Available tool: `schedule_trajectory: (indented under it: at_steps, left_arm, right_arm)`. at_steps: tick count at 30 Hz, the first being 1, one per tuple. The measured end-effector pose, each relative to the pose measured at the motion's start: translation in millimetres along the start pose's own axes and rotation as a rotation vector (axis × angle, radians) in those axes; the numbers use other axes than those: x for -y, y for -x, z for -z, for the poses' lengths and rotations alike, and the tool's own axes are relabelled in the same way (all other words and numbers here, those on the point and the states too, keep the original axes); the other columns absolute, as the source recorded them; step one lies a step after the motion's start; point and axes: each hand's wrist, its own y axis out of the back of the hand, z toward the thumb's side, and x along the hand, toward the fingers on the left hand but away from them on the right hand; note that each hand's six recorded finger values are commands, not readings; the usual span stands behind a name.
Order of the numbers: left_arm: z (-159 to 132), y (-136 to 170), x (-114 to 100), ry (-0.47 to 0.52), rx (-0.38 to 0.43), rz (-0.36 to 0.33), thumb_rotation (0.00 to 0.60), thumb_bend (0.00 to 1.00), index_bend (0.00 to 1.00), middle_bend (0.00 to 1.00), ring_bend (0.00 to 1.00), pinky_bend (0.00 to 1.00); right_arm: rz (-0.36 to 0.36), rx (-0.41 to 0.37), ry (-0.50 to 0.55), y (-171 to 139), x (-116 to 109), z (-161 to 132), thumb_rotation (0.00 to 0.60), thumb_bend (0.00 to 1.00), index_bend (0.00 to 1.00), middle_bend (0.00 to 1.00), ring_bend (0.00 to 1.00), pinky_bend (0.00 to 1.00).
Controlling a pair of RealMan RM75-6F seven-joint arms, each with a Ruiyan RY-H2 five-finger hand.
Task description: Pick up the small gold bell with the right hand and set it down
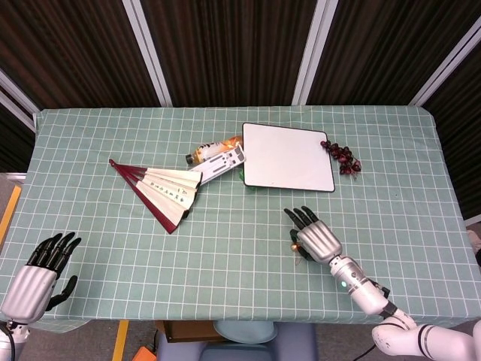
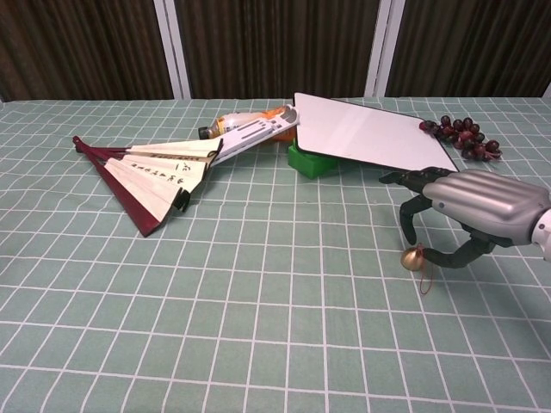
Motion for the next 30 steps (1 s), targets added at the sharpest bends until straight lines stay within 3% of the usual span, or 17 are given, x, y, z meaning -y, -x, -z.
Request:
schedule_trajectory:
  at_steps: [23,30]
  left_arm:
    - [1.2,0.9,-1.3,-0.001,-0.003,-0.003,0.600,0.45,0.03,0.05,0.01,0.13]
    - [1.7,0.9,-1.6,0.000,-0.003,-0.004,0.600,0.45,0.03,0.05,0.01,0.13]
  right_arm:
    - [-0.010,0.001,-0.009,3.8,3.1,-2.7,0.600,0.52,0.69,0.12,0.00,0.00]
    - [-0.006,0.000,-0.009,3.7,2.7,-3.0,0.600,0.55,0.75,0.15,0.00,0.00]
